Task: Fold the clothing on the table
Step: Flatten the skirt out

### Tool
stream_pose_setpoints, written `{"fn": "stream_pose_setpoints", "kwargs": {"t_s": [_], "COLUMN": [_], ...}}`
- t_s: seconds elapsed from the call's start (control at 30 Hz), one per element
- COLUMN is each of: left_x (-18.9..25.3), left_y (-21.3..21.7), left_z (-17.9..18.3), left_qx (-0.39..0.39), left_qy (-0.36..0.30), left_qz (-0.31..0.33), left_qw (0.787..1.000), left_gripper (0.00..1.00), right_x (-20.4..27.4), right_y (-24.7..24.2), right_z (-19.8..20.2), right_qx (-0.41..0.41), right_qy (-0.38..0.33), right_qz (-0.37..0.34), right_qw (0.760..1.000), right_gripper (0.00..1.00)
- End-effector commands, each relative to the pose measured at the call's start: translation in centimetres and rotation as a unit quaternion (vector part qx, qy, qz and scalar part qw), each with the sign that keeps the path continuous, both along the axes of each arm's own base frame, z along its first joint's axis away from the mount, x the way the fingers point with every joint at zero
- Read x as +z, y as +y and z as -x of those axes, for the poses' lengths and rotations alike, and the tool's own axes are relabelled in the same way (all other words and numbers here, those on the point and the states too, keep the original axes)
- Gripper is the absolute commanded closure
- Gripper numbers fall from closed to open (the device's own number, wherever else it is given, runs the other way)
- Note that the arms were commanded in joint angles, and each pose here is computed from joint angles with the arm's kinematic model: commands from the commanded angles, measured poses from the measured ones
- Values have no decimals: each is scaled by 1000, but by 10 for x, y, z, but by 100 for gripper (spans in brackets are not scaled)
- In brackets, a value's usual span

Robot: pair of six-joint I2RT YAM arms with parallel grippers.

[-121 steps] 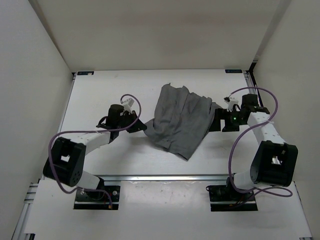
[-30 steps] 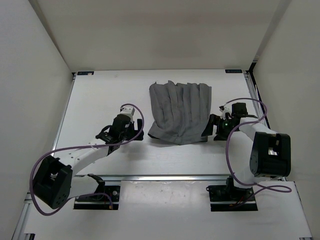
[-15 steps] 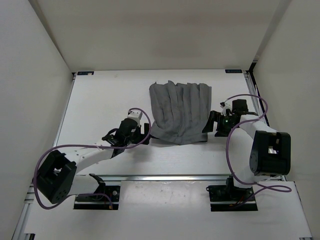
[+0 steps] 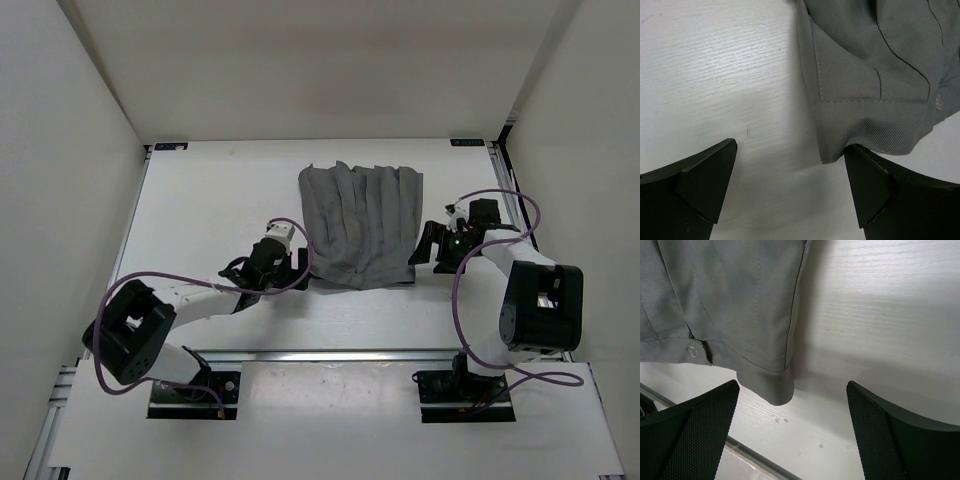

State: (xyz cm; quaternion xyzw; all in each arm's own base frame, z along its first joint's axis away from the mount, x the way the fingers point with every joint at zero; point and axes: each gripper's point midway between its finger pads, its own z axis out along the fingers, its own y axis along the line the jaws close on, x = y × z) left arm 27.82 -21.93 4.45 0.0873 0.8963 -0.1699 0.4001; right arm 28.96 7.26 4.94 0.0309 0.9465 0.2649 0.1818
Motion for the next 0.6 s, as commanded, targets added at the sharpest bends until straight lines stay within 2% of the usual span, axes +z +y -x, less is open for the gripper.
{"fn": "stream_pose_setpoints", "kwargs": {"t_s": [0.0,0.27,0.57], "left_x": [28,52,59], "left_y": [-13,-20,-15], "left_z": [-30,-52,-50], "left_qx": [22,42,52], "left_qy": [-46,-71,-72], "left_qz": [28,52,70], "left_qw": [998,995,994], "left_gripper": [1,1,1], "right_x": [9,13,7], "right_y": [-3,3,1], "right_z": [0,4,9], "right_qx": [-6,18,11], "right_qy": [-13,-26,-18], "right_qz": [-2,-4,-9], "right_qw": [1000,1000,1000], "right_gripper": [7,7,8]}}
